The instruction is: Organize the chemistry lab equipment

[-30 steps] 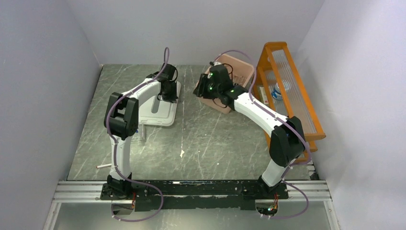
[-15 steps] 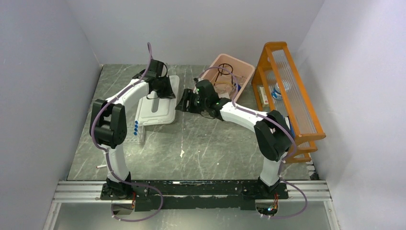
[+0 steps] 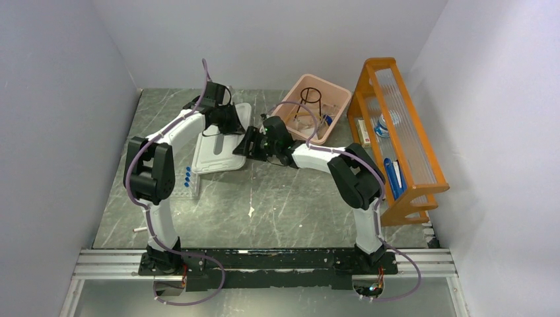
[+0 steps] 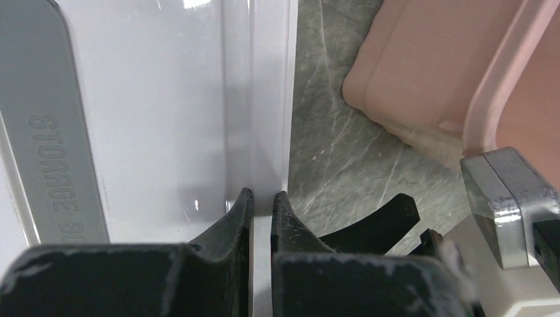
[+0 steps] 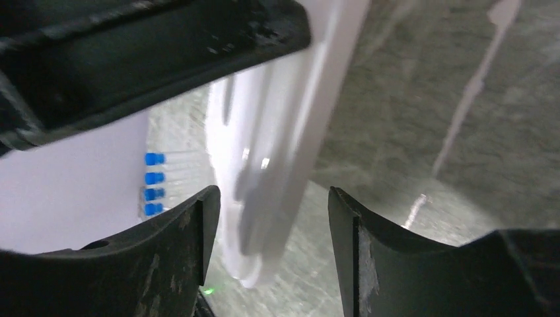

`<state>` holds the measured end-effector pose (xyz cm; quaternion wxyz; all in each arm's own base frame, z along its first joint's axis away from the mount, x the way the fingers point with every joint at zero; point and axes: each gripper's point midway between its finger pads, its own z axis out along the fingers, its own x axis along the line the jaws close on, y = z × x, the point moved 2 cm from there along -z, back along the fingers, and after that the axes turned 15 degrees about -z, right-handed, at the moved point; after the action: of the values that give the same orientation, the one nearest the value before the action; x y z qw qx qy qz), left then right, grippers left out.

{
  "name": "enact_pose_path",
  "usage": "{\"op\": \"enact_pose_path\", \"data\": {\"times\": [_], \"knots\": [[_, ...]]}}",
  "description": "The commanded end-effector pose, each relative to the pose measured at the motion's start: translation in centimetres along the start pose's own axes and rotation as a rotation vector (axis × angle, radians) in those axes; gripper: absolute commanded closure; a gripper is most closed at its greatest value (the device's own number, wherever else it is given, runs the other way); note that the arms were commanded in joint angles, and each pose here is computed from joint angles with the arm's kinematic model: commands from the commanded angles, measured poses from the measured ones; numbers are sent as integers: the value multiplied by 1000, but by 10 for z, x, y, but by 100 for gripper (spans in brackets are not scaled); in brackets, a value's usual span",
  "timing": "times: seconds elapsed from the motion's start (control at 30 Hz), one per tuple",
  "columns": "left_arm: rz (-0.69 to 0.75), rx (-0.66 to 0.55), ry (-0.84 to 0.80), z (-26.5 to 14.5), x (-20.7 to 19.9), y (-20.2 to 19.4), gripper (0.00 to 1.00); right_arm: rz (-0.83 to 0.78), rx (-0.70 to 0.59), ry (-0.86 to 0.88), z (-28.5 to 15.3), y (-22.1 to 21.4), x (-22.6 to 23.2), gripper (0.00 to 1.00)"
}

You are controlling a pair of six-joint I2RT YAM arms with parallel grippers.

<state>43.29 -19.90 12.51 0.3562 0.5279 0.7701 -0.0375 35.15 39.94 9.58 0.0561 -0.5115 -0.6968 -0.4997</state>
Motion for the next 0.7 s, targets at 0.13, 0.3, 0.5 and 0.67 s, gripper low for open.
{"op": "enact_pose_path", "data": {"times": [0.13,0.3,0.5,0.67], "knots": [[2,-37,-110,-17,-24,14,95,64,-132,222,2,30,39,56],[6,-53,-140,-27,-34,21,95,55,-211,225,-6,50,41,91],[31,-105,-172,-52,-52,43,73,7,-294,225,-26,81,49,100],[40,-162,-216,-84,-68,67,48,-52,-359,250,-48,109,68,100]]}}
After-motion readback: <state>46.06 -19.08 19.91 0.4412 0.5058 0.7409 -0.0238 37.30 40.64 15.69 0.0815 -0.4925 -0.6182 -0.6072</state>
